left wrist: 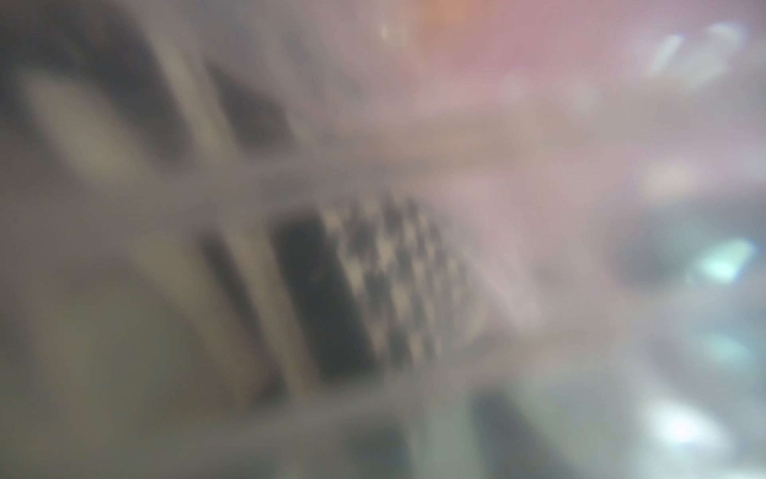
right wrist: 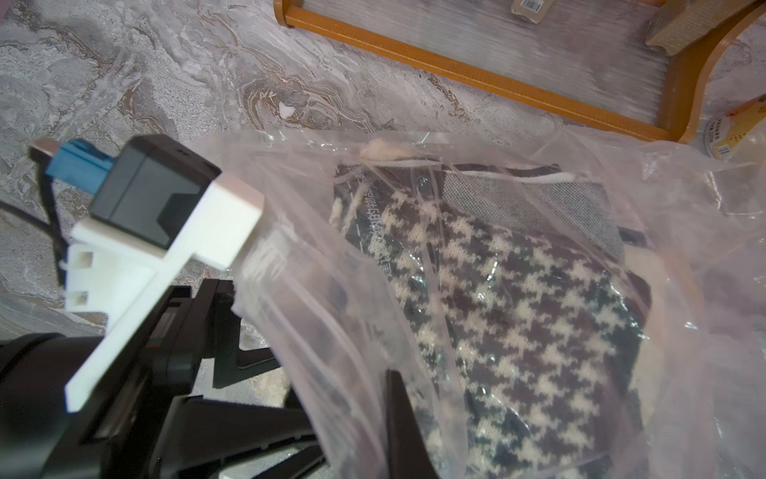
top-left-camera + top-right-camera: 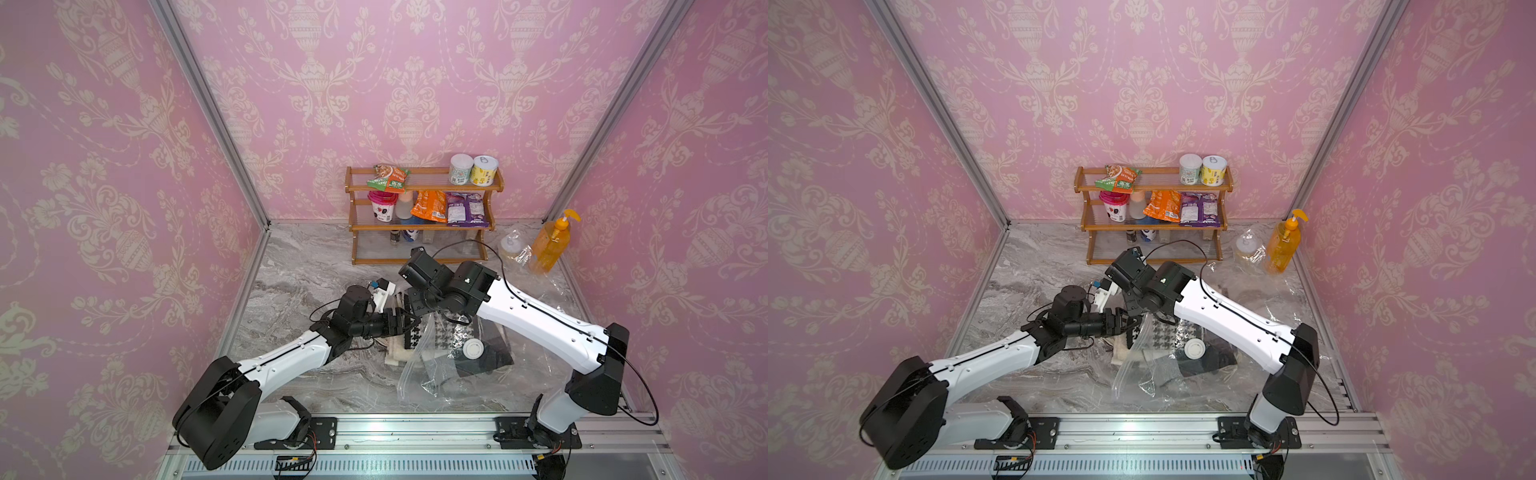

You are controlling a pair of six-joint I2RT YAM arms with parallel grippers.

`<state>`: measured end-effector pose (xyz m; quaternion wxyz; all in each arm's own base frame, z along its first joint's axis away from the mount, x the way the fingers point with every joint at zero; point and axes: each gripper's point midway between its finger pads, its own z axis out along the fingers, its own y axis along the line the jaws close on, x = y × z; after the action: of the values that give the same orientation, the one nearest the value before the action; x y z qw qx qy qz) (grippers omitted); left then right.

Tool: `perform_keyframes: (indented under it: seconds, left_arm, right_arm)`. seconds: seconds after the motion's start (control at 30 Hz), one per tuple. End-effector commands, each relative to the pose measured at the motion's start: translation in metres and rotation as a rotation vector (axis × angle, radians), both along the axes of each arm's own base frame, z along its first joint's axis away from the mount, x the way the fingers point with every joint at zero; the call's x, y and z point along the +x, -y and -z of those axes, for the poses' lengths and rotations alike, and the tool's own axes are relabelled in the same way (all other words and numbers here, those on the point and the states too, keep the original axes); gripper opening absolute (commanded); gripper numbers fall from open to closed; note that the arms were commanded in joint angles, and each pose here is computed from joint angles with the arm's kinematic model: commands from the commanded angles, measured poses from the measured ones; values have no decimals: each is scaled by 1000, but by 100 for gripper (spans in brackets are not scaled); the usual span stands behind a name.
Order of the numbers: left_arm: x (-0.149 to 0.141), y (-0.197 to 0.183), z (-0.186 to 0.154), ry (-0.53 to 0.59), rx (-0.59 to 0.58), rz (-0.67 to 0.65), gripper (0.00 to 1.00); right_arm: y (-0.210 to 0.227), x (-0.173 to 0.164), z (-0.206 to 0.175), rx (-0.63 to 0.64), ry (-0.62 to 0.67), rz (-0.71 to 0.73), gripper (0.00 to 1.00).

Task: Take the scarf out of the vacuum bag
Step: Adjust the scarf in the vacuum bag.

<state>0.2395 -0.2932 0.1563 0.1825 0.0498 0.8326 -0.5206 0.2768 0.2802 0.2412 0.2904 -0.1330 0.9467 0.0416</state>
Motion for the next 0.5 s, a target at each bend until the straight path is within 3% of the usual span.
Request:
perform_keyframes:
  seconds: [0.0,0.1,0.23,0.37,0.47]
  left_arm:
    - [2,10,-1,9,13,32,61]
    - [0,13,-9,33,19,39,45]
    - [0,12,-24,63,29,42,11]
    - [1,14,-46,95,16,53,0]
    - [0,15,-58,110,15,59,0]
  right_arm:
    - [9,0,-9,22,23,26,6]
    - [13,-2,-8,16,24,31,6]
    - [16,-2,-6,6,23,36,6]
    - [17,-2,-5,3,27,40,6]
    - [19,-1,-7,6,40,45,6]
